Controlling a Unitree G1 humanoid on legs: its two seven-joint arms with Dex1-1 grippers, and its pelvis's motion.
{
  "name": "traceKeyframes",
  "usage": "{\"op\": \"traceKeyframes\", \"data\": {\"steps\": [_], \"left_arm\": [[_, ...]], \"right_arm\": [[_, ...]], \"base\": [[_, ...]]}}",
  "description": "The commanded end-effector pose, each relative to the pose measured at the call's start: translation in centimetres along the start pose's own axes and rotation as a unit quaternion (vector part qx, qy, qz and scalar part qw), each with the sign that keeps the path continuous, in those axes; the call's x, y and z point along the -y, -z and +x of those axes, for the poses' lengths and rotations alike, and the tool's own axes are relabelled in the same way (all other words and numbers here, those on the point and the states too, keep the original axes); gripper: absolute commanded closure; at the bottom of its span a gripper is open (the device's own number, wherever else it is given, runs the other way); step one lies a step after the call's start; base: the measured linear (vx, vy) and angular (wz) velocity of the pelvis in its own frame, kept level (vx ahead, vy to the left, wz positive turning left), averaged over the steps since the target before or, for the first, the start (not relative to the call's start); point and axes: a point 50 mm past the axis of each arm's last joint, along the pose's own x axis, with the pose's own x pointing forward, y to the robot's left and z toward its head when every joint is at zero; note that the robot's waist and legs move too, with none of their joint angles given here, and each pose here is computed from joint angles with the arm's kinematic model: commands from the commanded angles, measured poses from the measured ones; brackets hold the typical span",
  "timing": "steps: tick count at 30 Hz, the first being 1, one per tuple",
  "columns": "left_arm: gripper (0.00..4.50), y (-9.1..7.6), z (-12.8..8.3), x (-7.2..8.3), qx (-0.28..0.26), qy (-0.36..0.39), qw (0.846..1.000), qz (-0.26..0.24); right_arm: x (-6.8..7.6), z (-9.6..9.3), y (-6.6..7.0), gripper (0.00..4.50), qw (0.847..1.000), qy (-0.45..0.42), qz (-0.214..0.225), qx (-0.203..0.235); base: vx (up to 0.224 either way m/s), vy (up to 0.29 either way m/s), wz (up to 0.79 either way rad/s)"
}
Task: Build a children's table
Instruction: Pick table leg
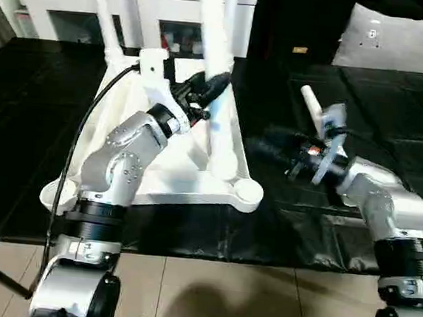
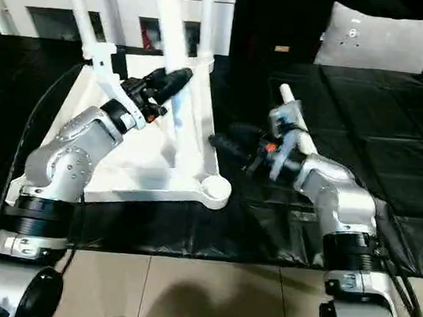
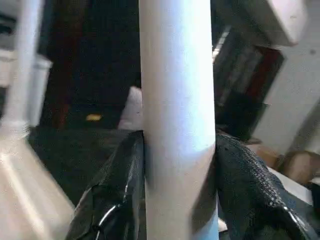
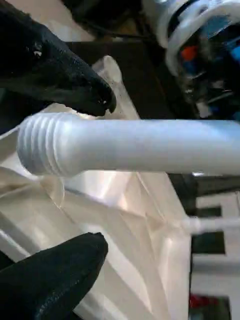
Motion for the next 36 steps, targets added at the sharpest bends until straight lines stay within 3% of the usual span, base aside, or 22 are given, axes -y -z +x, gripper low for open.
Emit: {"op": "traceKeyframes", "data": {"steps": [1, 7, 17, 18, 36], "left_arm": [[2.70, -0.3, 0.2, 1.2, 0.005, 0.037, 0.999, 0.025], [2.70, 0.5, 0.6, 3.2, -0.013, 0.092, 0.994, 0.065], [2.70, 0.8, 0.6, 3.8, -0.023, 0.107, 0.990, 0.091], [2.70, 0.9, 0.6, 3.9, -0.025, 0.110, 0.989, 0.093], [2.70, 1.1, 0.7, 5.0, -0.025, 0.136, 0.986, 0.096]], "right_arm": [[-0.3, 0.6, -0.6, 0.34, 1.000, -0.013, -0.014, -0.009], [-1.0, 1.7, -0.4, 0.34, 0.998, -0.047, -0.014, -0.025], [-1.3, 2.1, 0.0, 0.34, 0.997, -0.064, -0.009, -0.046], [-1.3, 2.1, 0.1, 0.62, 0.997, -0.065, -0.008, -0.047], [-1.3, 2.4, 1.2, 1.99, 0.995, -0.066, 0.011, -0.068]], "base": [[0.000, 0.000, 0.00], [0.000, 0.000, 0.00], [0.000, 0.000, 0.00], [0.000, 0.000, 0.00], [0.000, 0.000, 0.00]]}}
